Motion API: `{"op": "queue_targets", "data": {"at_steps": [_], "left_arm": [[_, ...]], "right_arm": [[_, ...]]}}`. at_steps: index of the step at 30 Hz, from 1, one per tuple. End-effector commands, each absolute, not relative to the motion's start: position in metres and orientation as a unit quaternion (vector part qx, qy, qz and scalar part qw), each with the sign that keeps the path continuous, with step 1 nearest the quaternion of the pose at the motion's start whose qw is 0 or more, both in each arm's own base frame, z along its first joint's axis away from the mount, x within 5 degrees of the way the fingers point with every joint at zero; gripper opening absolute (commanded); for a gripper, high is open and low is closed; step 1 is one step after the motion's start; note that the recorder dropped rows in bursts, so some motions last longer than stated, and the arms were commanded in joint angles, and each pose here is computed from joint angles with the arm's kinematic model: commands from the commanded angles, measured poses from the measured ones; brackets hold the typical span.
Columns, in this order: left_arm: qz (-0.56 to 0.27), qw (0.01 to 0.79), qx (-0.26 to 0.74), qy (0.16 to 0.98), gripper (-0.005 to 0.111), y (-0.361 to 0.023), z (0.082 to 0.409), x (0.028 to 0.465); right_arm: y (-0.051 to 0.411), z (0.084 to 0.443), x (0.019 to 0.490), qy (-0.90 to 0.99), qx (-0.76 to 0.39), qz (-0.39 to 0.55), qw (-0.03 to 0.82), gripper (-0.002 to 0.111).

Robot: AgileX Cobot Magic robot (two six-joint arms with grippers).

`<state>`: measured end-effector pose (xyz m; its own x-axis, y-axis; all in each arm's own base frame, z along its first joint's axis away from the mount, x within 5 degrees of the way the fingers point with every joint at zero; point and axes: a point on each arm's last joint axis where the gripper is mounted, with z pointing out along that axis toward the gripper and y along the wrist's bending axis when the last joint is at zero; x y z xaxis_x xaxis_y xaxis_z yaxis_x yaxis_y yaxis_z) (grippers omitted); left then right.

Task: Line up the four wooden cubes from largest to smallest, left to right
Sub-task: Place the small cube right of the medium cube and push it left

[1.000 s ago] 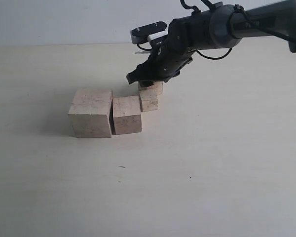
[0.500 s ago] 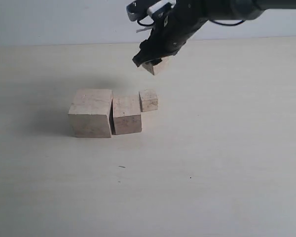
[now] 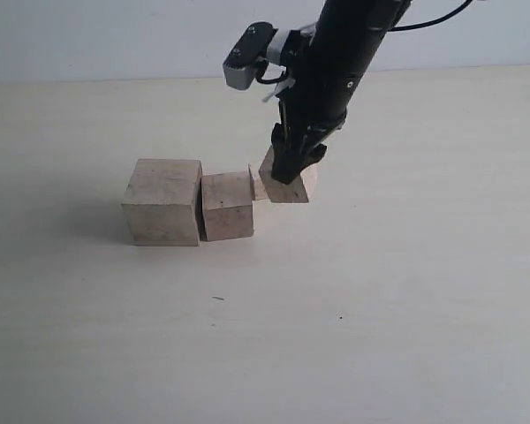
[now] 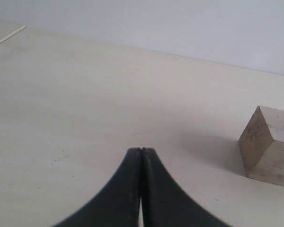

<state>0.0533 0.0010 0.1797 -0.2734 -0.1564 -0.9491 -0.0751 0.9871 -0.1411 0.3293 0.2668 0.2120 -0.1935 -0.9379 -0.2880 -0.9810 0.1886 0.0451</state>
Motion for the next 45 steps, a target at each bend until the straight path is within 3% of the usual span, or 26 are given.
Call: {"op": "queue_targets", "data": {"at_steps": [1, 18, 24, 38, 45], "left_arm": [[-0.035, 0.604, -0.072, 0.793, 0.000, 0.001, 0.181, 0.053], [-0.035, 0.604, -0.072, 0.793, 0.000, 0.001, 0.181, 0.053], [-0.035, 0.604, -0.072, 0.793, 0.000, 0.001, 0.181, 0.053], [-0.035, 0.604, -0.072, 0.793, 0.000, 0.001, 0.181, 0.053], [-0.035, 0.604, -0.072, 0.793, 0.000, 0.001, 0.181, 0.053]], "right_arm": [[0.266, 0.203, 0.332, 0.750, -0.647, 0.101, 0.090, 0.000], [0.247, 0.203, 0.341, 0.708, -0.694, 0.102, 0.076, 0.000], [0.233, 0.203, 0.350, 0.648, -0.723, 0.213, 0.110, 0.000], [0.238, 0.127, 0.357, 0.565, -0.772, 0.280, 0.079, 0.000], [0.243, 0.113, 0.364, 0.560, -0.773, 0.274, 0.115, 0.000]]}}
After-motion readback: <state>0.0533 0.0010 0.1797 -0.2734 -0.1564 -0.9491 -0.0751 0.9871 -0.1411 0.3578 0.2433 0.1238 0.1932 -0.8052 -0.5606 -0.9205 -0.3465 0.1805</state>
